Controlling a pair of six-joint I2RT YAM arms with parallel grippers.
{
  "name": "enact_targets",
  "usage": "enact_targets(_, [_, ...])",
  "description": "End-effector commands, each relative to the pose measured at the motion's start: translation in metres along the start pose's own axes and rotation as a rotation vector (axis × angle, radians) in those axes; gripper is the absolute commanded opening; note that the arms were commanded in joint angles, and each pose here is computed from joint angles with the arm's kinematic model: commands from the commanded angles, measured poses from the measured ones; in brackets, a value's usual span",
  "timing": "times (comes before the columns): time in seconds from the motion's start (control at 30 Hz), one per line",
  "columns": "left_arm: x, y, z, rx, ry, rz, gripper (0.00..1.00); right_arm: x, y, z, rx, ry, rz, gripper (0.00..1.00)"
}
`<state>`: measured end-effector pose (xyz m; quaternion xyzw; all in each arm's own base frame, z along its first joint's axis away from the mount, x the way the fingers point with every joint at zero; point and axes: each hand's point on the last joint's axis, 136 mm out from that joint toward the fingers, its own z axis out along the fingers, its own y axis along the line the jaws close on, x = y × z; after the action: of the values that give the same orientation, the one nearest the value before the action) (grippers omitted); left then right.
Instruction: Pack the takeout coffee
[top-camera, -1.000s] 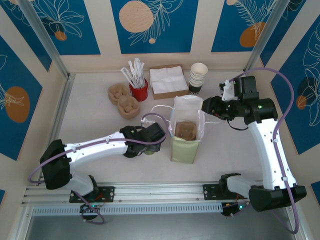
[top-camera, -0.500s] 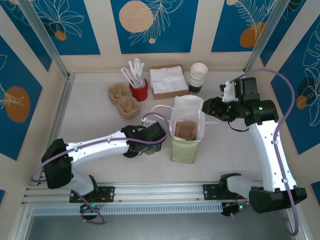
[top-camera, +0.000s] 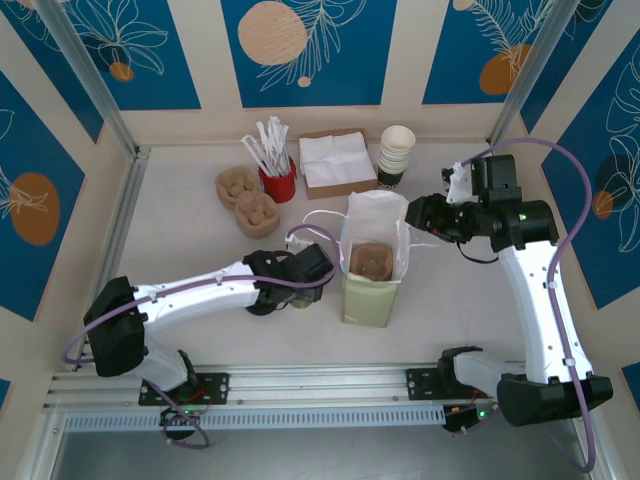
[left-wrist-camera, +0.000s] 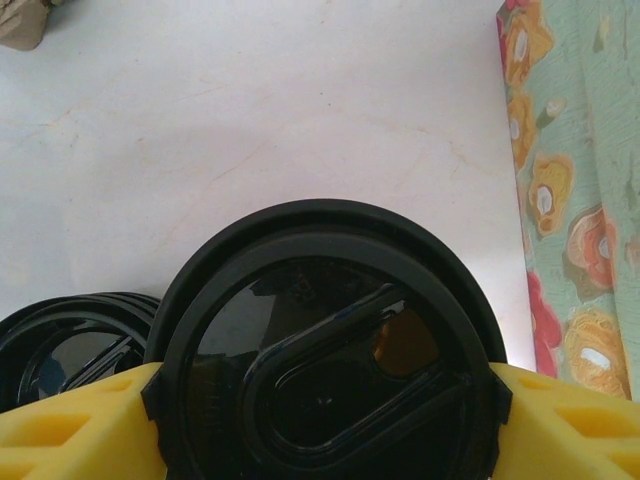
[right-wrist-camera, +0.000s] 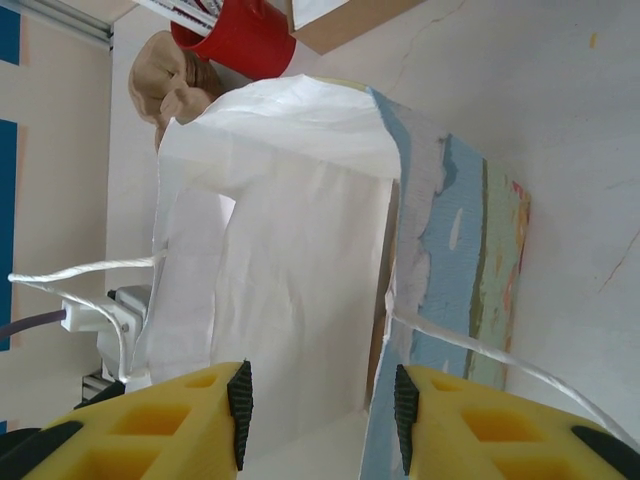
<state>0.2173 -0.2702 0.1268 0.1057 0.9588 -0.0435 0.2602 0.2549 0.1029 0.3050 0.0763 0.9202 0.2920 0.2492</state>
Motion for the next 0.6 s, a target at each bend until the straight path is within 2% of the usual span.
enact_targets(0.0, [0.024, -0.003, 0.012, 0.018, 0.088, 0.043, 0.73, -0.008, 0.005, -0.011, -0.022, -0.036, -0.031, 0.45])
enact_targets(0.13, [0.01, -0.004, -0.003, 0.045, 0.039, 0.058, 0.73, -0.03, 0.005, -0.012, -0.049, -0.08, -0.065, 0.45])
enact_targets(0.33, [-0.006, -0.002, -0.022, 0.065, -0.016, 0.08, 0.73, -0.055, 0.01, -0.006, -0.104, -0.139, -0.205, 0.46])
enact_targets(0.47, [-0.015, 0.001, -0.032, 0.067, -0.033, 0.078, 0.73, -0.061, 0.022, 0.008, -0.206, -0.127, -0.321, 0.5])
enact_targets(0.57, [-0.021, 0.005, -0.042, 0.072, -0.047, 0.074, 0.73, -0.069, 0.009, 0.021, -0.134, -0.115, -0.344, 0.5])
